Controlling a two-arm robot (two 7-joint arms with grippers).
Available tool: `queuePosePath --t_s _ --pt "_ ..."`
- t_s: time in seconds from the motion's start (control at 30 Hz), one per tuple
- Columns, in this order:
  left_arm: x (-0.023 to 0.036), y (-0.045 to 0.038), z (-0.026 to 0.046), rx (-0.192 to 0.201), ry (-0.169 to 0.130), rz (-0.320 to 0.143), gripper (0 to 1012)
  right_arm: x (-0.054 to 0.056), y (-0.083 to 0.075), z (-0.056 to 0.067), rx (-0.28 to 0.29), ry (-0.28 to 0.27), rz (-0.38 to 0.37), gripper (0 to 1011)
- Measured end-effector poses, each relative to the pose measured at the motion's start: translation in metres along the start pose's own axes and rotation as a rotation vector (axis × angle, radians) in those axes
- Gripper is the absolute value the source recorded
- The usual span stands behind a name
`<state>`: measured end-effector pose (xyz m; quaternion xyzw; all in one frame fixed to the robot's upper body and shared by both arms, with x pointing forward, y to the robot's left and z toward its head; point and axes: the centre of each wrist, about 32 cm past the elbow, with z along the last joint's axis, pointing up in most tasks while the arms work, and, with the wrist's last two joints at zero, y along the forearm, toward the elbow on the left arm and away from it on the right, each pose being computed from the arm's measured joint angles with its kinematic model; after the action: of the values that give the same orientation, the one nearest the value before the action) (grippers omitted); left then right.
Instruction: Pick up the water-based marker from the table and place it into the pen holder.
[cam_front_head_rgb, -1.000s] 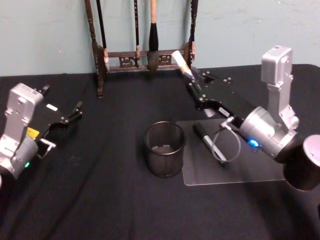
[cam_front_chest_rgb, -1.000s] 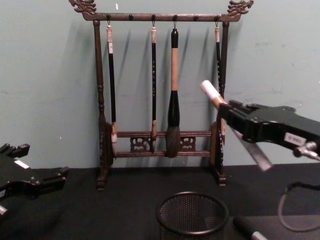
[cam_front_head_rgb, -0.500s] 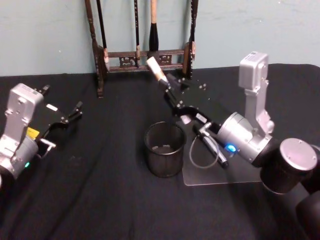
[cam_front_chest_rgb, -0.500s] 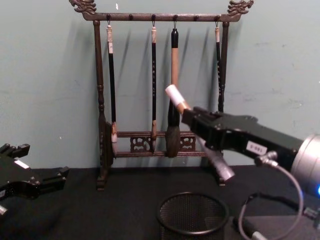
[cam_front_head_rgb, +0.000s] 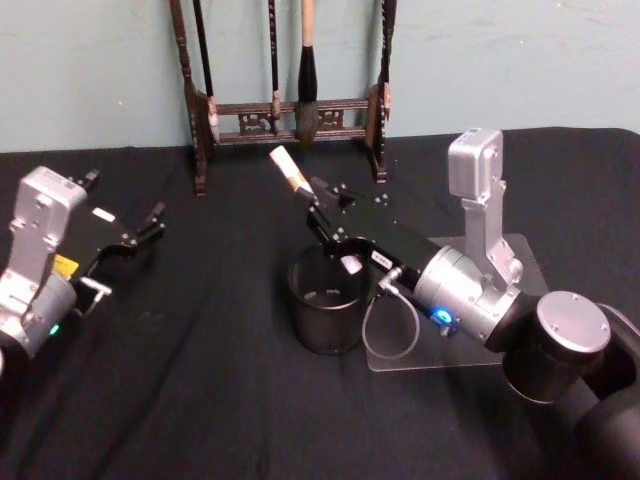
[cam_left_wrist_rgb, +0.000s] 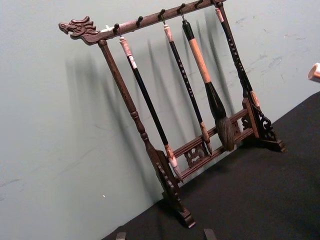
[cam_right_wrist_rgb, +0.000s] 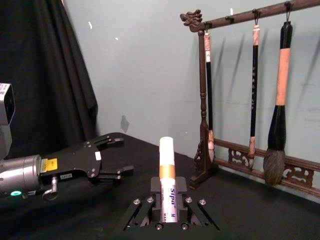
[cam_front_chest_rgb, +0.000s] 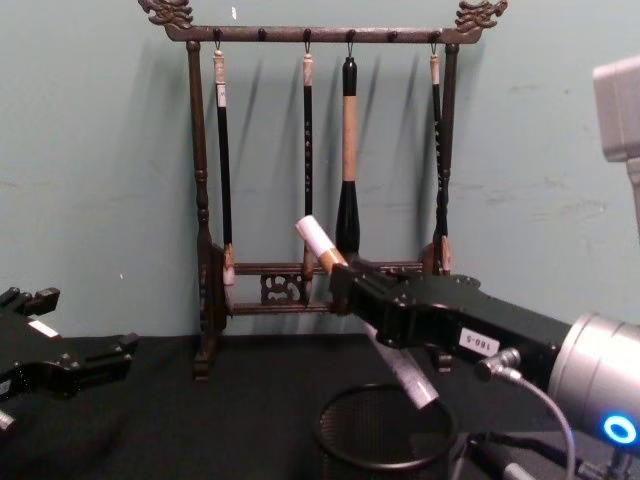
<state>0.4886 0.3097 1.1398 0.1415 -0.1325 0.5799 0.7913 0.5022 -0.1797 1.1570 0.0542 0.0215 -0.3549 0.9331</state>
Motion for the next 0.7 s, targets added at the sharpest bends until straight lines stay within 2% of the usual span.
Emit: queuePosePath --t_s 0.7 --pt "0.0000 0.0000 0.0000 0.000 0.000 0.000 1001 -0.0026 0.0008 -0.0075 -0.038 0.015 -0.001 181"
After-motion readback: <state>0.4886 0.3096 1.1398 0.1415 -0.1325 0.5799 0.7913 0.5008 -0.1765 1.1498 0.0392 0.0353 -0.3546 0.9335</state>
